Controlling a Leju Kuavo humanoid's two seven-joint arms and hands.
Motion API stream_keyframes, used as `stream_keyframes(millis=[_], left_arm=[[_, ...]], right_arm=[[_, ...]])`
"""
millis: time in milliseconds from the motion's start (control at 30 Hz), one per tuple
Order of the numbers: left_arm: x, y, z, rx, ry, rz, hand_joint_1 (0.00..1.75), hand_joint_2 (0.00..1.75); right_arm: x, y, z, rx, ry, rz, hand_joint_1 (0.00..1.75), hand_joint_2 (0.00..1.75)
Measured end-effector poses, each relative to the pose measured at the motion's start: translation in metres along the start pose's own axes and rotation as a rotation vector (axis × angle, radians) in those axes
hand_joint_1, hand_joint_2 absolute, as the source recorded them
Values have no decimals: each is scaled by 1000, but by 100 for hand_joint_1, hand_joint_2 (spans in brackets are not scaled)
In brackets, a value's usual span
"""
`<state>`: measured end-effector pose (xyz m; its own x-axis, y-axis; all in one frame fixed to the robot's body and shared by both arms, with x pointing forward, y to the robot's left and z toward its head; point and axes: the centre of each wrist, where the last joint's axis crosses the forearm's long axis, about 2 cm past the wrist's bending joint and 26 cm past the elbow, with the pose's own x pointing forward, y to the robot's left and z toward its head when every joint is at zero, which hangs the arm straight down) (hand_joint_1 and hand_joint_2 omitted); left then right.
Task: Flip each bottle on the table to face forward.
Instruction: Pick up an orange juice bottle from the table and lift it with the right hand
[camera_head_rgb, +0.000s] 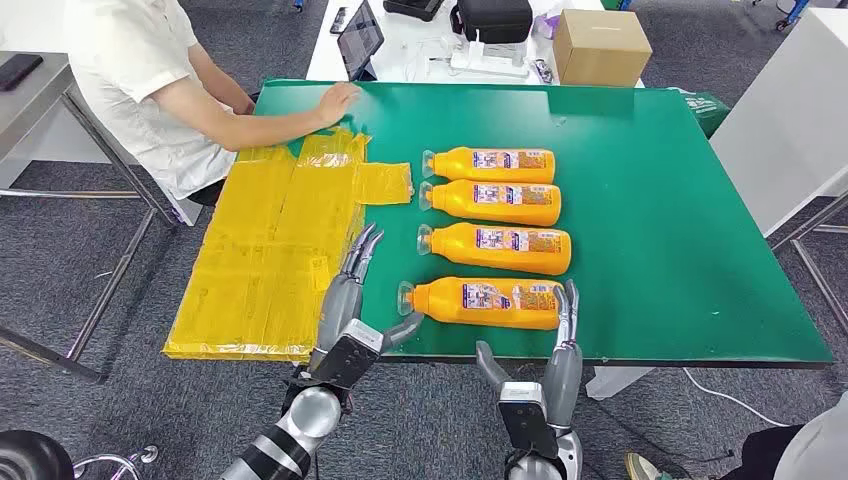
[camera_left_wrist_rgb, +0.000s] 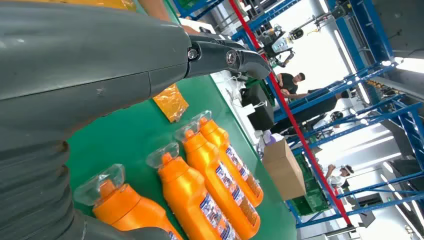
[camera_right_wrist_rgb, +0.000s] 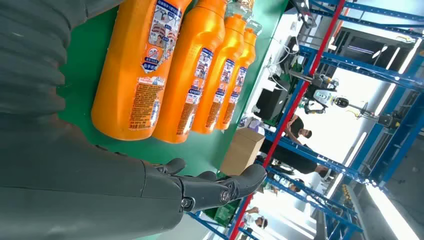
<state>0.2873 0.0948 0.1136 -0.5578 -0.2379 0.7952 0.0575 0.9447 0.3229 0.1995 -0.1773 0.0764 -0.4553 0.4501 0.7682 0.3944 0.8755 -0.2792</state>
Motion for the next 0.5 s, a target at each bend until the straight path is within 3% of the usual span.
stream_keyframes(millis=[100,333,500], left_arm=[[0,-1,3,4,8,4,0,175],[2,-8,37,21,80,52,0,175],[2,-8,48,13,102,69,0,175]], right_arm=[[0,0,1,4,-1,2,0,175],[-1,-2,7,20,6,10,0,175],[0,-3,11,46,-16,42,0,175]])
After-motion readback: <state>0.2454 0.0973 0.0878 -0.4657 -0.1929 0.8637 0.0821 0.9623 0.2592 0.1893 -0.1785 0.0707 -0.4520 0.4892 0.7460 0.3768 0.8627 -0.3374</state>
